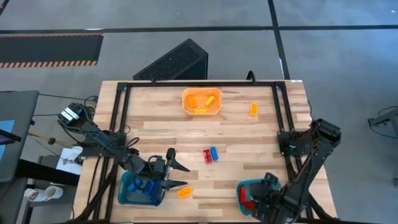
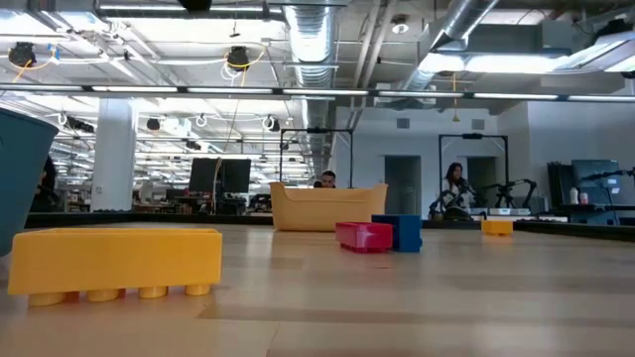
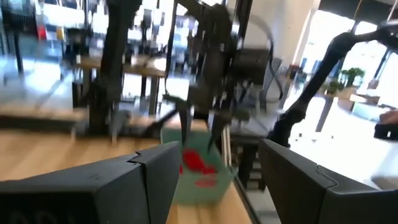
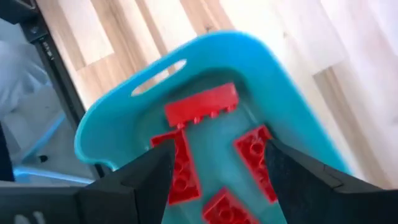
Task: Sort & place blocks by color
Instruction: Put the yellow game piece into the yellow bin
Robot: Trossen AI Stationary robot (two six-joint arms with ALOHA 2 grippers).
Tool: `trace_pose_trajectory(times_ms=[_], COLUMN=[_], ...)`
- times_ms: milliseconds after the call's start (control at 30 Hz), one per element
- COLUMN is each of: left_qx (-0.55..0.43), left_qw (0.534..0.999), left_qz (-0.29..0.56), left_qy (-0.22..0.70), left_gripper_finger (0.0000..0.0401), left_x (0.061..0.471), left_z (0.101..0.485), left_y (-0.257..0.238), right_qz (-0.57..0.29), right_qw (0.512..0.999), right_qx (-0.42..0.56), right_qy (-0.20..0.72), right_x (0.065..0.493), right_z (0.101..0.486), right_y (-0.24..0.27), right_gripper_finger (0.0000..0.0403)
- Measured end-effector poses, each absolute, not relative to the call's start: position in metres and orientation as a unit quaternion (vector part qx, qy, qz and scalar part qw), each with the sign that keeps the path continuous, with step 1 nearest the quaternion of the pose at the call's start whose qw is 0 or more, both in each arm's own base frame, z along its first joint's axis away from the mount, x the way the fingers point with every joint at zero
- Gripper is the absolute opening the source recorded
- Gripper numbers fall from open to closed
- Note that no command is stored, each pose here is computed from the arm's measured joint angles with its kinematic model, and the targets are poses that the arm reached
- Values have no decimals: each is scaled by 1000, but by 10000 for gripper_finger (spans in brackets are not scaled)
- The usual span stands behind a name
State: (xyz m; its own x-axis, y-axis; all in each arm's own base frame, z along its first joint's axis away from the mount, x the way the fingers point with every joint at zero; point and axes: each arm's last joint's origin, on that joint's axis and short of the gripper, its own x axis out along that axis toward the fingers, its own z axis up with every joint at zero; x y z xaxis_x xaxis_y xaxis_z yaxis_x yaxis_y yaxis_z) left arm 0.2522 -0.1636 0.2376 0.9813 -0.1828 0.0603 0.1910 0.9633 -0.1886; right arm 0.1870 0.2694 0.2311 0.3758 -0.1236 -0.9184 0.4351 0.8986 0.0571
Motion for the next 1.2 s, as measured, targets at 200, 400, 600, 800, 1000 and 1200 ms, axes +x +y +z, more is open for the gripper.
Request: trace_pose_trajectory(times_ms=[200,400,600,800,1000,1200], left_qx=[-104,-65,-70,-58,-80,-100], left_qw=[987,961,927,909,886,868], left_qz=[-59,-30,-51,-57,-9,27], left_qy=[109,266,364,409,456,486], left_gripper_finger=[206,201,188,215,274,295], left_x=[264,273,284,299,306,303], left_z=[232,225,208,176,172,162], left_y=[-171,-193,-220,-235,-228,-226], right_qz=[-172,-190,-203,-211,-211,-213], right_qw=[828,836,857,866,867,869], right_qx=[113,102,88,74,78,73], right_qy=[522,505,465,447,445,440], right_x=[204,218,222,221,221,220], right_z=[232,232,234,235,235,235], right_y=[257,245,243,243,243,244], right_gripper_finger=[270,270,270,270,270,270])
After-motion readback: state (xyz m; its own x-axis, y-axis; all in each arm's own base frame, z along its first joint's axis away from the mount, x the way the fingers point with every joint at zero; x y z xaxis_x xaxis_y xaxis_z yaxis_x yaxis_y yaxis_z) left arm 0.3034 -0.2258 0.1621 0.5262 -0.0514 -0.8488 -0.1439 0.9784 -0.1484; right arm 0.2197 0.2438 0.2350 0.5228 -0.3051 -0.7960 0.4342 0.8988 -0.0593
